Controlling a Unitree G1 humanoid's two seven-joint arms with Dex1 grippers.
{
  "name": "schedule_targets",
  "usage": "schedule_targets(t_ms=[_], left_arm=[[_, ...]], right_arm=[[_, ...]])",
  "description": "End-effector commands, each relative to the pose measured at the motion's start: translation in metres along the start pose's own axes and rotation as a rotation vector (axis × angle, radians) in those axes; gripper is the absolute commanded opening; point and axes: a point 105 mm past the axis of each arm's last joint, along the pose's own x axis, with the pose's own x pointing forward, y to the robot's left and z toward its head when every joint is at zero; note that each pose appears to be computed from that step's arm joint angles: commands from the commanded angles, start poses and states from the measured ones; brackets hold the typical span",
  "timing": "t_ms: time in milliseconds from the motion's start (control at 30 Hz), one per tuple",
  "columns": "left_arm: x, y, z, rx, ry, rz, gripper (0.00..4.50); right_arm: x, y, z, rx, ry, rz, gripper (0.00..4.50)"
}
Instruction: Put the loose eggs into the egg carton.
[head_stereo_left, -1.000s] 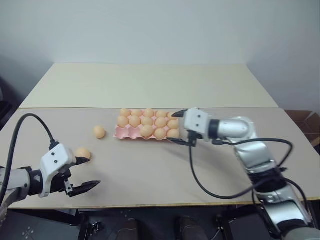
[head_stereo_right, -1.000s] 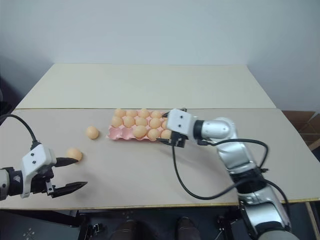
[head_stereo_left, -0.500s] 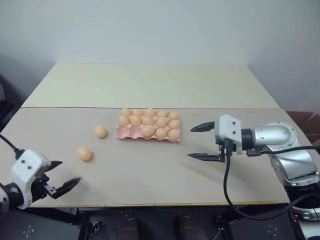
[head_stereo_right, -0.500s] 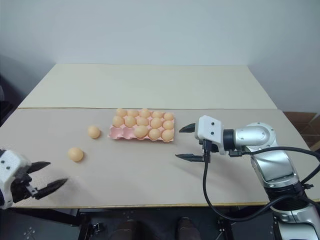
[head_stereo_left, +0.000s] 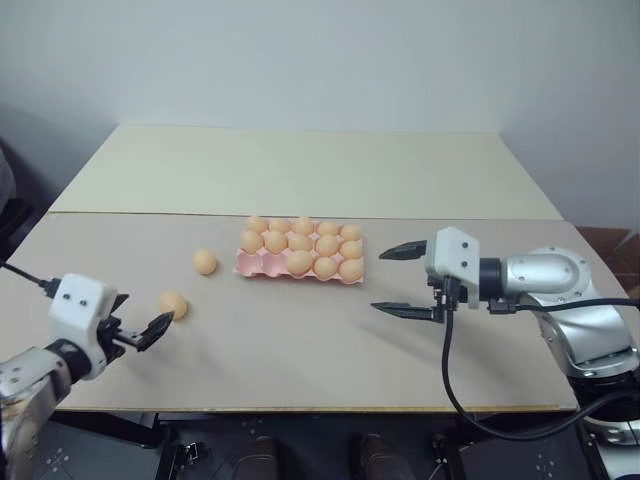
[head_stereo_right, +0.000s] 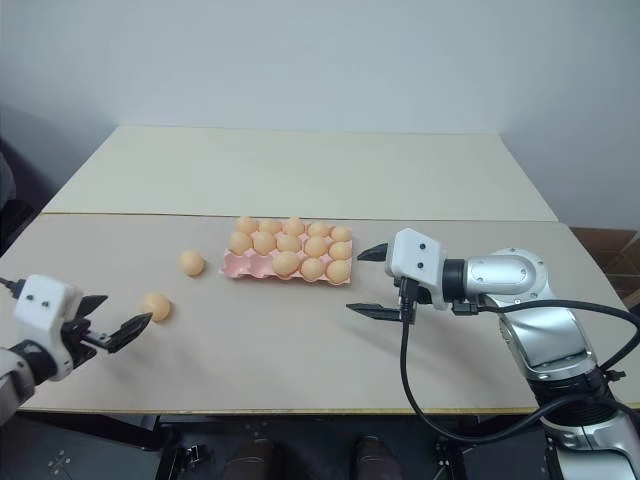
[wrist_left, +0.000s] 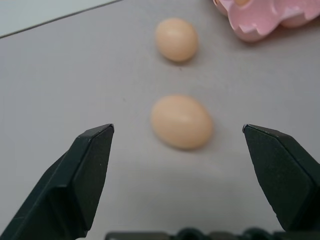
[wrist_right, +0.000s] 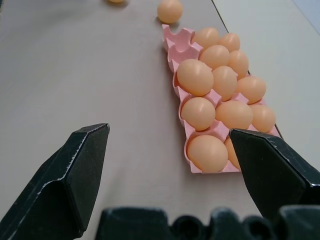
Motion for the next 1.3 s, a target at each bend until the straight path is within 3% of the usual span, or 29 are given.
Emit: schedule_targets(t_ms=[33, 233, 500, 733, 867, 1167, 1300], left_arm=[[0.012, 0.004, -0.001, -0.006, 0.005, 0.049, 4.50], [0.034, -0.005, -0.015, -0.033, 0.045, 0.022, 4.50], [0.052, -0.010, -0.016, -0.047, 0.042, 0.014, 4.50], [0.057, -0.007, -0.019, -0.032, 0.063, 0.020, 2.34], [0.058, -0.010, -0.016, -0.016, 0.056, 0.004, 2.12], [0.068, -0.051, 0.050, 0.018, -0.204, -0.234, 2.12], [0.083, -0.071, 0.068, 0.056, -0.274, -0.334, 2.12]], right_arm=[[0.000, 0.002, 0.010, -0.022, -0.020, -0.021, 4.48], [-0.003, 0.006, 0.008, -0.011, 0.001, -0.050, 4.48], [-0.005, 0.006, 0.006, -0.010, 0.019, -0.084, 4.48], [-0.005, 0.005, 0.006, -0.008, 0.026, -0.101, 4.50], [-0.006, 0.005, 0.004, -0.007, 0.033, -0.114, 4.50], [-0.006, 0.003, 0.003, -0.021, 0.043, -0.171, 4.50], [-0.007, 0.003, 0.003, -0.026, 0.044, -0.212, 4.50]])
